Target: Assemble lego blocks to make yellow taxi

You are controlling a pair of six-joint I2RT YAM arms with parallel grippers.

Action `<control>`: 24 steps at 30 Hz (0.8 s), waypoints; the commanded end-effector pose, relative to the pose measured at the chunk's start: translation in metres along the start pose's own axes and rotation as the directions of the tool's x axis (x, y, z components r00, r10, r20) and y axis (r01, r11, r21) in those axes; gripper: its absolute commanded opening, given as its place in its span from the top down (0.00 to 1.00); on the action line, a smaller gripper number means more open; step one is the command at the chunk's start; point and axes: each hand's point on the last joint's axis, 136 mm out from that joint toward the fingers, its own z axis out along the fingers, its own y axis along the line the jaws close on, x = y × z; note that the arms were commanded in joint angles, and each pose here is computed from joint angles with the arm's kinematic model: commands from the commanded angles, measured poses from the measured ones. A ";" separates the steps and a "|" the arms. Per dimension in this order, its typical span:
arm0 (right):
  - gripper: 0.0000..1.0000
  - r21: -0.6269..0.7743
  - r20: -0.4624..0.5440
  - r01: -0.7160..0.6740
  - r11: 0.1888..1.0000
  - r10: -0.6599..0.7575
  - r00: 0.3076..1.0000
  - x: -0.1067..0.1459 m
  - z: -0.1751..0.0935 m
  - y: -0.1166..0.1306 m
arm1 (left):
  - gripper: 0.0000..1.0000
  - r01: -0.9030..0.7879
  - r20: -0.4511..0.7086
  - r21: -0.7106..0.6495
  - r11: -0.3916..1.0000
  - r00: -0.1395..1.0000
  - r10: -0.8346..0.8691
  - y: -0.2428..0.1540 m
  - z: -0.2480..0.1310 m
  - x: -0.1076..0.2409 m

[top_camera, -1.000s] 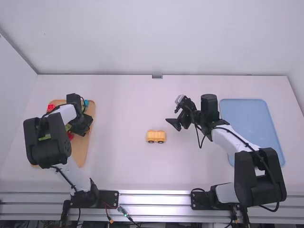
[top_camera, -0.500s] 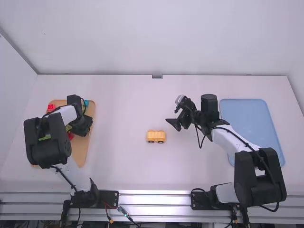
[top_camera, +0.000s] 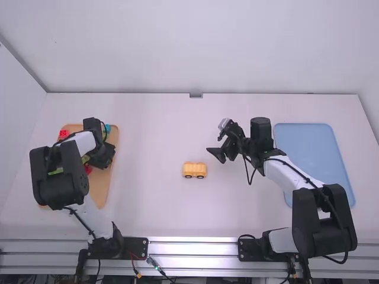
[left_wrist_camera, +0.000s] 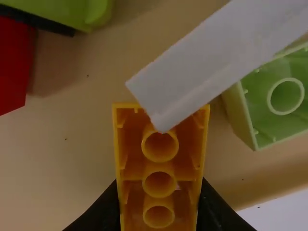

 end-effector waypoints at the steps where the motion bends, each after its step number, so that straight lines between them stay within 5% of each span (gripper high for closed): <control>1: 0.01 -0.005 0.012 0.005 1.000 -0.005 1.000 -0.004 -0.003 0.003 | 0.81 -0.007 0.001 -0.005 1.000 1.000 0.007 0.001 0.000 0.001; 9: 0.01 -0.003 0.025 -0.022 1.000 0.022 0.999 -0.008 -0.003 0.002 | 0.88 -0.045 0.072 -0.016 0.999 0.996 0.046 -0.013 -0.052 -0.026; 14: 0.01 0.004 0.122 -0.178 0.984 0.177 0.977 -0.033 -0.005 -0.006 | 0.90 -0.227 0.117 0.159 0.961 0.971 0.210 -0.055 -0.093 -0.023; 19: 0.01 -0.047 0.202 -0.165 0.985 0.171 0.964 -0.060 -0.001 0.004 | 0.90 -0.418 0.229 0.305 0.856 0.904 0.360 -0.094 -0.133 -0.001; 22: 0.01 -0.059 0.248 -0.180 0.982 0.189 0.950 -0.075 -0.002 0.005 | 0.90 -0.590 0.322 0.366 0.719 0.806 0.497 -0.117 -0.157 0.029; 24: 0.01 -0.078 0.285 -0.192 0.978 0.206 0.936 -0.087 -0.004 0.007 | 0.90 -0.759 0.416 0.439 0.481 0.646 0.640 -0.140 -0.177 0.072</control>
